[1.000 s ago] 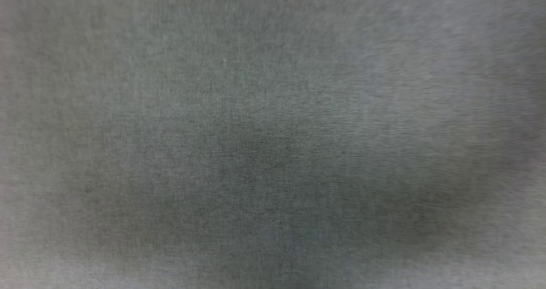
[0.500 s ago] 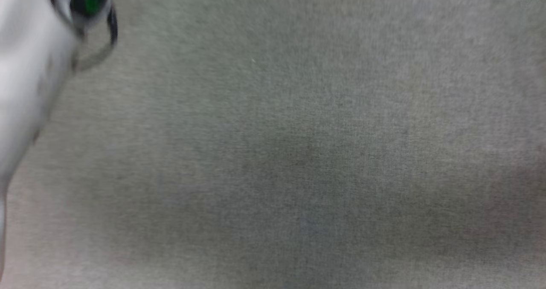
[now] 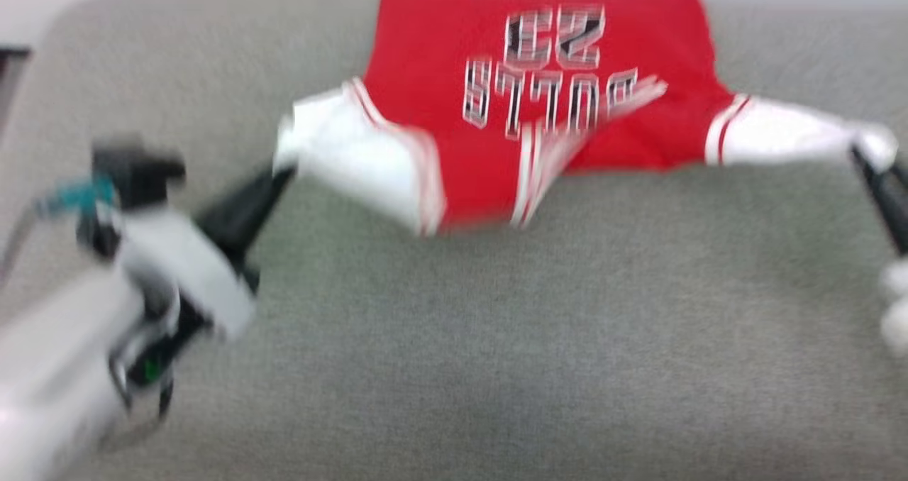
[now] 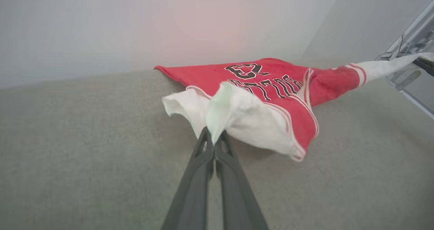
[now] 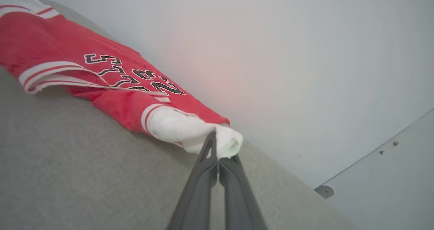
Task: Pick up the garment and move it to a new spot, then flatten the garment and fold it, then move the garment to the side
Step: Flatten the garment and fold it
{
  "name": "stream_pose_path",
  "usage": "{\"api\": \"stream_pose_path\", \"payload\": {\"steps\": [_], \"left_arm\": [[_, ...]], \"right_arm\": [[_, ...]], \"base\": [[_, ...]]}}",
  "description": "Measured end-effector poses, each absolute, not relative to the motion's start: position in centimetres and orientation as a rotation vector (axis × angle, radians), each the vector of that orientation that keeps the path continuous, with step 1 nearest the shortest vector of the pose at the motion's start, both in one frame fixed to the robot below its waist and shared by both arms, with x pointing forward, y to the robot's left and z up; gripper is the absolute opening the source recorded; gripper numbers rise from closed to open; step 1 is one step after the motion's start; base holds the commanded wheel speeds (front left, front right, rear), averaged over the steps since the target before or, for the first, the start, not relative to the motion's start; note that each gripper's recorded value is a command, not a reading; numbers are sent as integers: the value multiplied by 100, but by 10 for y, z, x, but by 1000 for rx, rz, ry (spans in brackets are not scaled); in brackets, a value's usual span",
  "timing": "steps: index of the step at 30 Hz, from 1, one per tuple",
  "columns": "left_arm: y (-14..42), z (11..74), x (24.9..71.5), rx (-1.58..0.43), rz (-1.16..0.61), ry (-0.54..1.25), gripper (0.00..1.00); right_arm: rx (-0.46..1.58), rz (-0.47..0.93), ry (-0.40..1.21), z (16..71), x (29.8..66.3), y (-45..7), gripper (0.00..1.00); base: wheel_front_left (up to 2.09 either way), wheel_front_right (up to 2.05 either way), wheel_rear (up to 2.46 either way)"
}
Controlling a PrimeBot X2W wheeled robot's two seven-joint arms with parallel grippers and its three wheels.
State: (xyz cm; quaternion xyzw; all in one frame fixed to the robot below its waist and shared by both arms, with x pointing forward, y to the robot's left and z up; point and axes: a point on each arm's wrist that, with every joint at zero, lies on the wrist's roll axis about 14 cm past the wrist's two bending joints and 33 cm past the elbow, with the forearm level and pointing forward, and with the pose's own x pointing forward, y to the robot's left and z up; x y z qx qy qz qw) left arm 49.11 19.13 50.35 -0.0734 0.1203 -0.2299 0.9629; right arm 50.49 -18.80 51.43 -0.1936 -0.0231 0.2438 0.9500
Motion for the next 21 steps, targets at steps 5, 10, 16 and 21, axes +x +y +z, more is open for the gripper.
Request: {"api": "stream_pose_path", "payload": {"steps": [5,10,16,21], "left_arm": [[204,487,435,-168,-403,308,27],[219,483,398,-213,-316,317,4],[232,473,361,-249,-236,333,0],[229,458,340,-295,-197,358,0]], "right_arm": [[-421,509,0,508,448,-198,0],[-471,503,26,505,403,-209,0],[-462,426,85,495,362,-235,0],[-419,377,154,476,337,-248,0]], "base": [[0,0,0],[0,0,0],[0,0,0],[0,0,0]]}}
